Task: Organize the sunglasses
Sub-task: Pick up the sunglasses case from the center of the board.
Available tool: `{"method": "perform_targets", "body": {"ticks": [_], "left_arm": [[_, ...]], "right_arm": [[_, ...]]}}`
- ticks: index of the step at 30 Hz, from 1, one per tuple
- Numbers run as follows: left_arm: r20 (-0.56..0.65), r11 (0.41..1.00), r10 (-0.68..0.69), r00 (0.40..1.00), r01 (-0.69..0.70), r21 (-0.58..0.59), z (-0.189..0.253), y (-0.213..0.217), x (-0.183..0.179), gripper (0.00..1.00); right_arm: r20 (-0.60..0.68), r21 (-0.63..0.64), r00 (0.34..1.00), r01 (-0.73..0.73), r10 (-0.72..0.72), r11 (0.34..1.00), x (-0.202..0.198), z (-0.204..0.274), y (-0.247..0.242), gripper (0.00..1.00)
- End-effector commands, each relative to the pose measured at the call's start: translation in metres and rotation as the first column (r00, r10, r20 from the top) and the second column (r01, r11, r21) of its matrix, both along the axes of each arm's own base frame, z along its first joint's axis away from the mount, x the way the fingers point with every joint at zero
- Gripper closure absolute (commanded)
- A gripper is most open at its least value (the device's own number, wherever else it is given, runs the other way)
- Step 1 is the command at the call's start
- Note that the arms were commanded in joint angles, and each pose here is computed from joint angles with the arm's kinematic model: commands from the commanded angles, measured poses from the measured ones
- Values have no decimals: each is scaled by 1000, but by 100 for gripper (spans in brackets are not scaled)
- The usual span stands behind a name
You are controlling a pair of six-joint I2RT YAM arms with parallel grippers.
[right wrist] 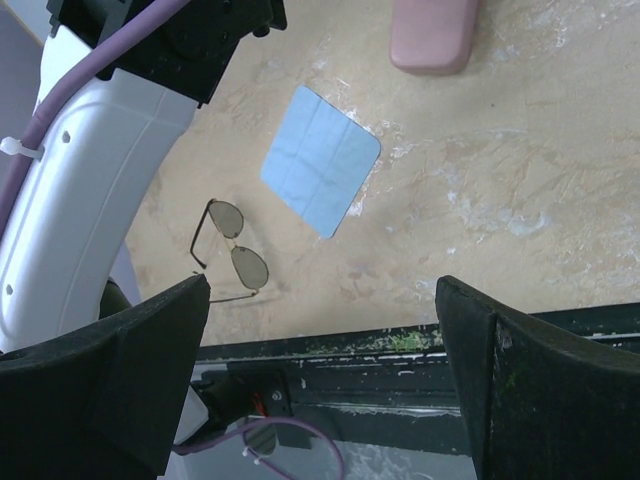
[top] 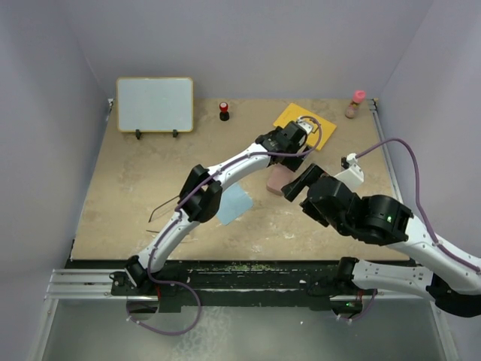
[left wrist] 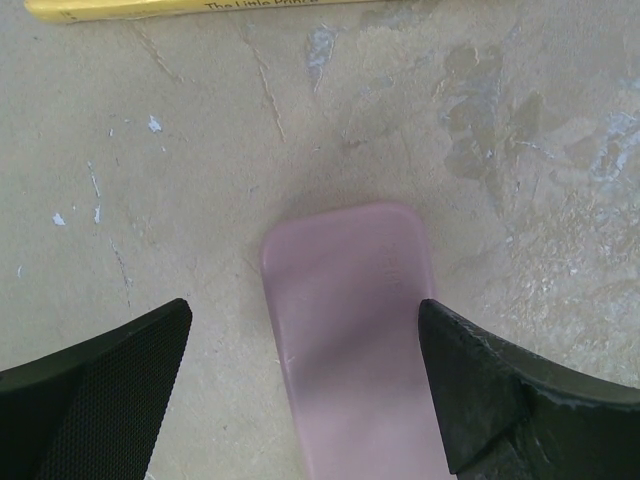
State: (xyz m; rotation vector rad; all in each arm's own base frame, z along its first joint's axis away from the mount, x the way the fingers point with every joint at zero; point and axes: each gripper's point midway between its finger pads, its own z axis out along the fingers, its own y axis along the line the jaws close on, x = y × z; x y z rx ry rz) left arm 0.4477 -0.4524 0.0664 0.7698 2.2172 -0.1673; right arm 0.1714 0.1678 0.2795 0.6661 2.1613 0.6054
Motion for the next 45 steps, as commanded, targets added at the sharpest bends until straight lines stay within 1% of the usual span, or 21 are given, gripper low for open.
{"method": "perform_targets", "body": {"ticks": [1, 6, 15, 18, 24, 34, 36, 38, 40, 43, 45], "left_arm": [[16, 999, -38, 999, 39, -29, 14, -3, 8, 2], [-40, 998, -48, 998, 47, -31, 4, -1, 1, 2], [-119, 991, -81, 990, 67, -117, 18, -10, -19, 2], [-133, 990, -88, 987, 72, -123, 15, -11, -22, 2], [-163, 992, -91, 982, 75, -100, 2, -8, -27, 2], [-151, 997, -53, 987, 44, -63, -4, 0, -22, 3], [-149, 997, -54, 987, 45, -64, -4, -1, -22, 6], [-149, 997, -52, 987, 43, -61, -5, 0, -21, 12], [-155, 998, -47, 987, 39, -56, -9, 1, -22, 14], [-167, 998, -45, 985, 35, -60, -11, 0, -24, 9], [-172, 998, -43, 984, 33, -60, -13, 0, -24, 9]], "right_arm": [[26, 17, 999, 26, -27, 1000, 4, 2, -1, 0], [11, 17, 1000, 26, -26, 1000, 2, -2, -1, 0], [2, 32, 1000, 14, -14, 999, 1, -5, 3, 0], [-2, 37, 1000, 9, -9, 999, 0, -5, 4, 0], [-3, 40, 1000, 7, -6, 999, -1, -6, 4, 0], [-10, 38, 1000, 13, -13, 999, -1, -8, 3, 0], [-11, 39, 1000, 15, -15, 999, -1, -8, 3, 0], [-13, 39, 1000, 13, -12, 999, -1, -8, 4, 0], [-15, 40, 1000, 13, -13, 999, -1, -8, 4, 0], [-17, 40, 1000, 13, -12, 999, -1, -9, 5, 0], [-17, 38, 1000, 15, -14, 999, -1, -9, 4, 0]]}}
